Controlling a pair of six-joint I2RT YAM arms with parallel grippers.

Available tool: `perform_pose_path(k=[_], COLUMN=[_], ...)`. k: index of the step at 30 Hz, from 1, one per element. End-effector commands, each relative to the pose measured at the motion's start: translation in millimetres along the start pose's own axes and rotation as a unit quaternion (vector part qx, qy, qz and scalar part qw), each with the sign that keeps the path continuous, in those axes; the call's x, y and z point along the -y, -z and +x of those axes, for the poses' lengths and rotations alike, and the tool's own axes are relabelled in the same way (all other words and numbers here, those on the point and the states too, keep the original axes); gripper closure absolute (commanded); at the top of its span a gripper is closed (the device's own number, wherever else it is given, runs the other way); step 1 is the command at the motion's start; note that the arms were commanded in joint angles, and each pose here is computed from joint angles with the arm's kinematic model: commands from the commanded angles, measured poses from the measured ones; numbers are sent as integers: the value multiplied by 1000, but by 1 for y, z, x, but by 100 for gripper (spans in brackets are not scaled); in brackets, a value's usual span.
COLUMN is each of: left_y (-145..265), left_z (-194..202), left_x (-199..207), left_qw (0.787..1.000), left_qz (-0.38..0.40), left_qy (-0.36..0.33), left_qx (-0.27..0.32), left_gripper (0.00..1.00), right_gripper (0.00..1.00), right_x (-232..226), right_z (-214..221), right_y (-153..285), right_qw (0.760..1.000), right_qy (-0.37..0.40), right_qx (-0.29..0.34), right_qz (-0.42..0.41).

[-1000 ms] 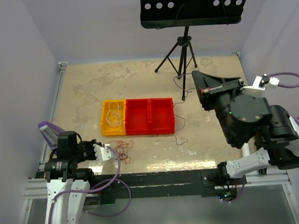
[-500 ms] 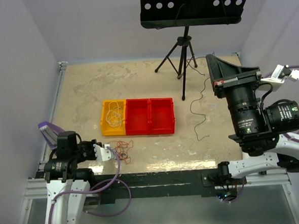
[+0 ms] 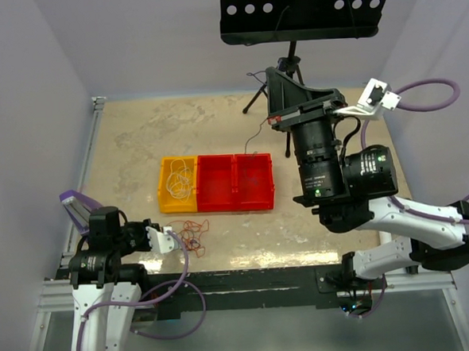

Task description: Untangle the cables

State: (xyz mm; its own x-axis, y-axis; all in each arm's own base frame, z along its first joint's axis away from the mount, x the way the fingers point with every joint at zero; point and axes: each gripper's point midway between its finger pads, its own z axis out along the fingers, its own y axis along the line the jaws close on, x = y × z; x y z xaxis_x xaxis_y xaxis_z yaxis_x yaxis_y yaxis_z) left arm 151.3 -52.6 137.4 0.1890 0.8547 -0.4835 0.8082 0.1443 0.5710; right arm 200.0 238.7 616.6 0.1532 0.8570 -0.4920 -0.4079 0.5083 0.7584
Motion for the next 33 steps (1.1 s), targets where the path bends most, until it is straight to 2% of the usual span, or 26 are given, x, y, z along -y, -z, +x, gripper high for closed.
perform_pose_path(k=[1, 16, 33], left_y=[-2, -6, -6], left_z=[-5, 2, 3], left_x=[-4, -2, -3], left_qw=[1000, 1000, 1000], left_qz=[-9, -6, -9], left_qy=[-6, -2, -2], left_qx=[13, 4, 0], left_gripper=[100, 100, 100], right_gripper=[100, 100, 100], right_x=[-20, 22, 104], right_z=[-10, 45, 118], right_y=[-10, -53, -82], right_qw=[998, 995, 990], right_qy=[3, 65, 107], right_qx=[12, -5, -74], right_qz=[-59, -74, -45])
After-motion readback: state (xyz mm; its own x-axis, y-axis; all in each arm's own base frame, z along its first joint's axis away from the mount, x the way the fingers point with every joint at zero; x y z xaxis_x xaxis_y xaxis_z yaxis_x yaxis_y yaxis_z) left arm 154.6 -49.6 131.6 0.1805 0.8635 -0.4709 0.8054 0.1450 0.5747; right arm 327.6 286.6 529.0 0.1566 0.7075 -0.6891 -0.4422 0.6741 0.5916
